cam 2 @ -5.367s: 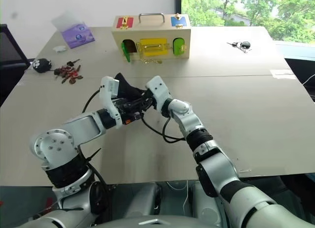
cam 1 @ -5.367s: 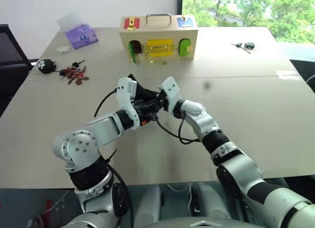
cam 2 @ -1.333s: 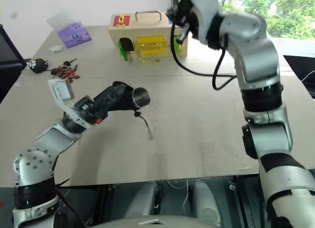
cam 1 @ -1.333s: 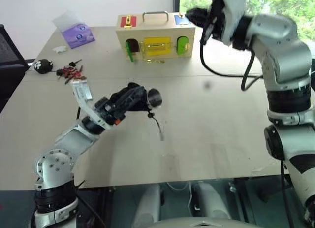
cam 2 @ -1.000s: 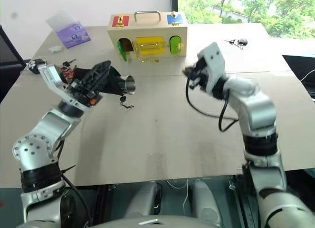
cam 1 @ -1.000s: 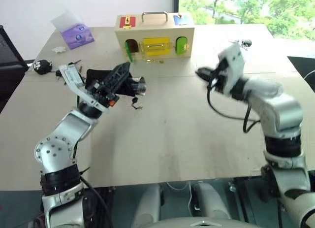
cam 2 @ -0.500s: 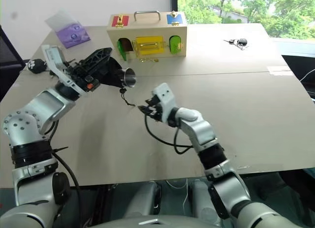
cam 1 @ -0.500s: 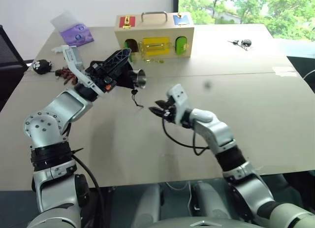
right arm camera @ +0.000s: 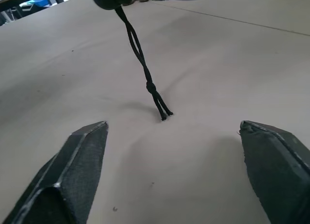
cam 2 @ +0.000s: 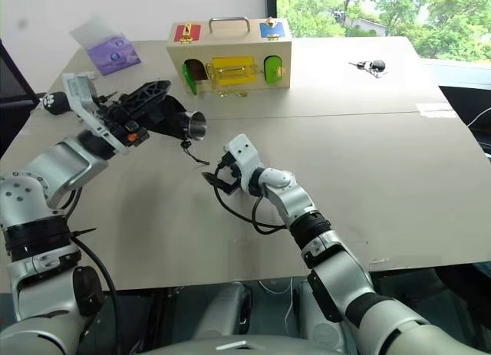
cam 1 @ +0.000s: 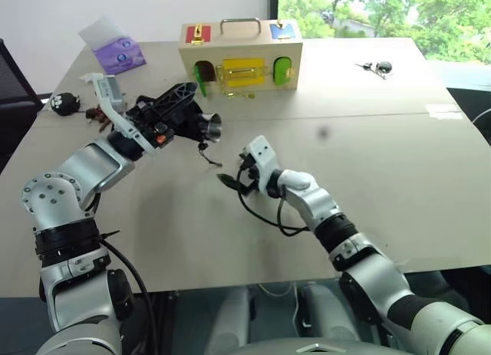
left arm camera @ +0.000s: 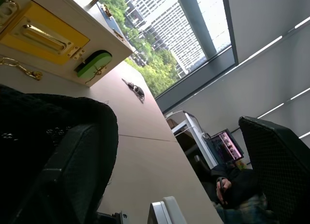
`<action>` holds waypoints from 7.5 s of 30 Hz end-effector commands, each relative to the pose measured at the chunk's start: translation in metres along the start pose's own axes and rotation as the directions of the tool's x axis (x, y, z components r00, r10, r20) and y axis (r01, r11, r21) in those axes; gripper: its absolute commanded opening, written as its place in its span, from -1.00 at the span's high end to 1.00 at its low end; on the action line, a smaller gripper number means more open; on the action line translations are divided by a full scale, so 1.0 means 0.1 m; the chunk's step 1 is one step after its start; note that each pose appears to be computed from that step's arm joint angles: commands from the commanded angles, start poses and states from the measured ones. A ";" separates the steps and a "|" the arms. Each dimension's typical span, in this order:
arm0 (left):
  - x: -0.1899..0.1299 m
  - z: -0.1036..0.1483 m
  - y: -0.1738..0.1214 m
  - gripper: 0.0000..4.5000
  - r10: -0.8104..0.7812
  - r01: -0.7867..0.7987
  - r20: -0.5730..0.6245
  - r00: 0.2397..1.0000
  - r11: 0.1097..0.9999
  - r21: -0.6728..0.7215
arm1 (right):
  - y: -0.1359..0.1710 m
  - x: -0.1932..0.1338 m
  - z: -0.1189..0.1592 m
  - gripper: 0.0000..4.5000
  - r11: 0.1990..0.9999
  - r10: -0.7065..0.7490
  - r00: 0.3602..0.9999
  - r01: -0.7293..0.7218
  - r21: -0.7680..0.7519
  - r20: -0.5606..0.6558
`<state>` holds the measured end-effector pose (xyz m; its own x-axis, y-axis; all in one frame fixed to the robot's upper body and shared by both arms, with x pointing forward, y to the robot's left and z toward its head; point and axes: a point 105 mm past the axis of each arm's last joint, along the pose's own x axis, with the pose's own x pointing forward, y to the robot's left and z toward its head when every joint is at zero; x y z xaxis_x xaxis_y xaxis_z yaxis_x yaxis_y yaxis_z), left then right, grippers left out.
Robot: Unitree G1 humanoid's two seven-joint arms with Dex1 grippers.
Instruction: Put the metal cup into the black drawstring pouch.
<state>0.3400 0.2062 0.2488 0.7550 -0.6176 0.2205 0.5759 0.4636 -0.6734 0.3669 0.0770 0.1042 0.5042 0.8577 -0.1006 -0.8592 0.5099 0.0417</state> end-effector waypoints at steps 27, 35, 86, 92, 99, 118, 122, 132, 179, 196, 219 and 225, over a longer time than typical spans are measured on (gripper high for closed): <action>-0.01 0.13 -0.17 -1.00 -0.047 0.056 0.215 0.975 0.998 -0.034 | 0.97 0.47 0.48 -0.17 0.918 0.396 0.912 -0.397 -0.013 0.101; -0.03 0.15 -0.10 -1.00 -0.037 0.051 0.214 0.976 0.997 -0.063 | 0.99 0.51 0.40 -0.98 0.933 0.359 0.930 -0.360 0.006 0.078; 1.08 -0.50 -0.37 -1.00 -0.272 0.299 0.135 0.953 0.917 -0.266 | -0.34 -0.98 0.20 -0.98 0.961 -0.271 0.962 0.272 0.046 -0.026; 1.09 -0.57 -0.36 -1.00 -0.276 0.297 0.113 0.954 0.915 -0.274 | -0.41 -0.98 0.37 -0.98 0.944 -0.328 0.944 0.325 0.059 0.041; 1.05 -0.57 -0.36 -1.00 -0.279 0.295 0.098 0.955 0.920 -0.259 | -0.43 -0.84 0.54 -0.98 0.942 -0.335 0.938 0.331 0.057 0.091; 0.91 -0.46 -0.40 -1.00 -0.263 0.288 0.135 0.955 0.929 -0.230 | -0.55 -0.39 0.62 0.90 0.944 -0.329 0.932 0.321 0.075 0.154; 0.85 -0.42 -0.36 -1.00 -0.242 0.271 0.153 0.958 0.940 -0.207 | -0.64 -0.53 0.62 0.97 0.927 -0.365 0.921 0.373 -0.036 0.138; 0.39 -0.55 -0.07 -1.00 -0.150 0.166 0.115 0.982 0.975 -0.148 | -1.02 -1.28 1.14 0.97 0.672 -0.520 0.844 0.499 -0.547 0.131; 1.06 -1.08 -0.95 0.40 -0.400 0.452 -0.210 0.892 0.779 0.436 | -0.41 -1.36 1.89 1.00 -0.001 -0.242 0.970 0.036 -0.999 0.035; 1.10 -1.03 -0.98 0.52 -0.414 0.448 -0.174 0.893 0.794 0.411 | -0.42 -1.40 1.85 1.00 0.023 -0.255 0.967 0.027 -0.999 0.020; 1.00 -1.11 -0.86 -0.16 -0.398 0.446 -0.204 0.894 0.827 0.341 | -0.48 -1.47 1.87 1.00 0.047 -0.288 0.957 0.055 -0.997 0.040; 1.06 -1.03 -0.95 -0.16 -0.416 0.450 -0.171 0.893 0.834 0.320 | -0.46 -1.45 1.84 1.00 0.048 -0.280 0.959 0.047 -0.998 0.032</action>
<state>0.3375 0.0318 0.2489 0.4039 -0.8593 0.3137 0.9073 0.3322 -0.2579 0.3575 -0.0596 0.2867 0.7364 0.6641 -0.1287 -0.1555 -0.0191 -0.9877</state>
